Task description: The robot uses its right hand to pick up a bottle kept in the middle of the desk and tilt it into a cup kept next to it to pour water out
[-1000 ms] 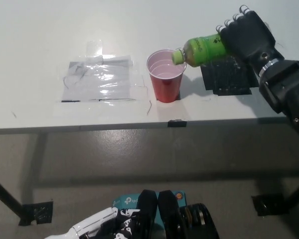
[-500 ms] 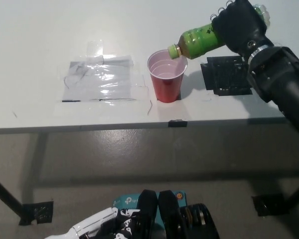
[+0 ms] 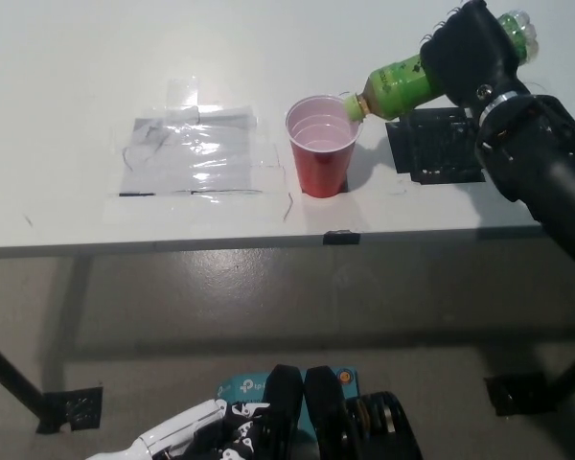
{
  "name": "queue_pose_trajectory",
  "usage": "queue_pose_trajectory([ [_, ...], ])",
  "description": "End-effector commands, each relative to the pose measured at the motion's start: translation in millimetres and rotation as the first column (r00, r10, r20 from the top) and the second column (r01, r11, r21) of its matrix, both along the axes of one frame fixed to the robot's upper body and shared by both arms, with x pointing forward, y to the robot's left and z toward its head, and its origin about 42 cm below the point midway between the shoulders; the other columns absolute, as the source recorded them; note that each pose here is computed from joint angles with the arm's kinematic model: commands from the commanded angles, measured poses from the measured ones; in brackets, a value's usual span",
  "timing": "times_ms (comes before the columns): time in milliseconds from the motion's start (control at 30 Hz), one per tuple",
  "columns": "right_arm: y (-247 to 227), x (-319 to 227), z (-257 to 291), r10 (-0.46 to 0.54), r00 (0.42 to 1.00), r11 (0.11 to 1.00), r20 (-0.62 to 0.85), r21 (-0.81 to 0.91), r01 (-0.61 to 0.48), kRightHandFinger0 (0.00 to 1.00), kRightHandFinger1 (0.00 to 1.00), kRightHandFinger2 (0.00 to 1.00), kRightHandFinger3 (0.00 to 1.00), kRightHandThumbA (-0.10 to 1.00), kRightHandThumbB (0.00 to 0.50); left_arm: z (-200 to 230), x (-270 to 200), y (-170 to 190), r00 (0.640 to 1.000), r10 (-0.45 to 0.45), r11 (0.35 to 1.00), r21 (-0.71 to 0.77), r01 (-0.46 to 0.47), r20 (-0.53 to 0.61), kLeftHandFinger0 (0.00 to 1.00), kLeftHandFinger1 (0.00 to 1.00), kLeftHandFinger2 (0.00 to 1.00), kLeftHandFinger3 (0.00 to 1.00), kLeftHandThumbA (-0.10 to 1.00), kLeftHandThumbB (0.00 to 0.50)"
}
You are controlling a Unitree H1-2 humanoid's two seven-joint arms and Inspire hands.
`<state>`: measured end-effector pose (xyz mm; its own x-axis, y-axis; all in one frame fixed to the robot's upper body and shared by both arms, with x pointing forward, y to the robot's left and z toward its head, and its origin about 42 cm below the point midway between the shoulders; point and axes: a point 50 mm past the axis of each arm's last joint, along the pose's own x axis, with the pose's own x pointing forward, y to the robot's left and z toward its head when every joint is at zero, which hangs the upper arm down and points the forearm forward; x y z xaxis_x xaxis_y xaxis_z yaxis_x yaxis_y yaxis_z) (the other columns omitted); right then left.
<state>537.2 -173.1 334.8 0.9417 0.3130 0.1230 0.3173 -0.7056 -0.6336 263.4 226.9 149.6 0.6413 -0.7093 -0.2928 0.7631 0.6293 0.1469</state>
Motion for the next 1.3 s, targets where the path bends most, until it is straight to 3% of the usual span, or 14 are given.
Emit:
queue_pose_trajectory([
  [0, 0, 0, 56, -0.005, 0.988, 1.000, 0.155, 0.012, 0.003, 0.53, 0.02, 0.01, 0.30, 0.25, 0.067, 8, -1, 4, 0.999, -0.029, 0.999, 0.013, 0.029, 0.028, 1.00, 1.00, 1.00, 1.00, 0.37, 0.500],
  [33, 0, 0, 56, -0.002, 0.987, 1.000, 0.158, 0.012, 0.000, 0.53, 0.01, 0.01, 0.30, 0.25, 0.066, 8, -1, 4, 0.999, -0.029, 0.999, 0.014, 0.029, 0.028, 1.00, 1.00, 1.00, 1.00, 0.37, 0.500],
  [67, 2, -1, 55, 0.005, 0.988, 0.999, 0.152, 0.040, -0.011, 0.68, 0.07, 0.02, 0.26, 0.24, 0.039, 8, -1, 4, 0.999, -0.026, 1.000, 0.008, 0.026, 0.024, 1.00, 1.00, 1.00, 1.00, 0.37, 0.500],
  [333, 4, -5, 53, 0.022, 0.991, 0.993, 0.135, 0.114, -0.038, 0.68, 0.00, 0.00, 0.27, 0.17, 0.102, 7, -4, 4, 0.999, -0.025, 1.000, 0.008, 0.025, 0.020, 1.00, 1.00, 1.00, 1.00, 0.35, 0.500],
  [467, 1, -4, 50, 0.013, 0.994, 0.981, 0.105, 0.192, -0.033, 0.85, 0.11, 0.10, 0.33, 0.14, 0.086, 6, -3, 4, 1.000, -0.023, 1.000, 0.007, 0.023, 0.014, 1.00, 1.00, 1.00, 1.00, 0.34, 0.500],
  [567, -3, -4, 46, -0.008, 1.000, 0.926, 0.009, 0.379, 0.004, 0.64, 0.05, 0.10, 0.44, 0.02, 0.082, 6, -4, 4, 1.000, -0.022, 1.000, 0.005, 0.022, 0.010, 1.00, 1.00, 1.00, 1.00, 0.34, 0.500],
  [667, -4, -4, 41, -0.010, 0.997, 0.852, -0.073, 0.522, 0.047, 0.67, 0.13, 0.22, 0.49, -0.06, 0.055, 5, -6, 4, 1.000, -0.016, 1.000, 0.012, 0.016, 0.005, 1.00, 1.00, 1.00, 1.00, 0.35, 0.500],
  [700, -9, -4, 37, -0.004, 0.990, 0.752, -0.141, 0.652, 0.096, 0.75, 0.30, 0.35, 0.65, -0.02, 0.033, 5, -6, 4, 1.000, -0.017, 1.000, 0.005, 0.017, 0.010, 1.00, 1.00, 1.00, 1.00, 0.34, 0.500],
  [733, -10, -3, 36, -0.017, 0.984, 0.720, -0.176, 0.681, 0.134, 0.65, 0.22, 0.28, 0.68, 0.03, 0.035, 4, -6, 4, 1.000, -0.017, 1.000, 0.003, 0.017, 0.010, 1.00, 1.00, 1.00, 1.00, 0.34, 0.500],
  [767, -11, -3, 34, 0.001, 0.972, 0.624, -0.237, 0.759, 0.184, 0.25, 0.01, 0.06, 0.61, -0.06, 0.024, 4, -6, 4, 1.000, -0.018, 1.000, 0.003, 0.018, 0.009, 1.00, 1.00, 1.00, 1.00, 0.33, 0.500],
  [800, -10, -2, 31, 0.044, 0.960, 0.528, -0.276, 0.822, 0.212, 0.00, 0.00, 0.01, 0.43, -0.10, 0.000, 3, -8, 5, 1.000, -0.012, 1.000, -0.001, 0.012, 0.003, 1.00, 1.00, 1.00, 1.00, 0.34, 0.500],
  [900, -13, -4, 24, 0.160, 0.939, 0.249, -0.303, 0.933, 0.259, 0.00, 0.00, 0.00, 0.19, -0.10, 0.064, 3, -8, 5, 1.000, -0.017, 1.000, 0.005, 0.017, 0.005, 1.00, 1.00, 1.00, 1.00, 0.35, 0.500],
  [1067, -22, -7, -2, 0.449, 0.872, -0.326, -0.196, 0.873, 0.364, 0.18, 0.14, 0.10, 0.30, -0.10, 0.000, 1, -9, 4, 1.000, -0.017, 1.000, 0.004, 0.017, 0.003, 1.00, 1.00, 1.00, 1.00, 0.35, 0.500],
  [1267, -23, -9, -29, 0.499, 0.864, -0.473, -0.071, 0.813, 0.340, 0.08, 0.08, 0.07, 0.35, -0.10, 0.000, 0, -8, 4, 1.000, -0.019, 1.000, 0.003, 0.019, -0.001, 1.00, 1.00, 1.00, 1.00, 0.35, 0.500],
])
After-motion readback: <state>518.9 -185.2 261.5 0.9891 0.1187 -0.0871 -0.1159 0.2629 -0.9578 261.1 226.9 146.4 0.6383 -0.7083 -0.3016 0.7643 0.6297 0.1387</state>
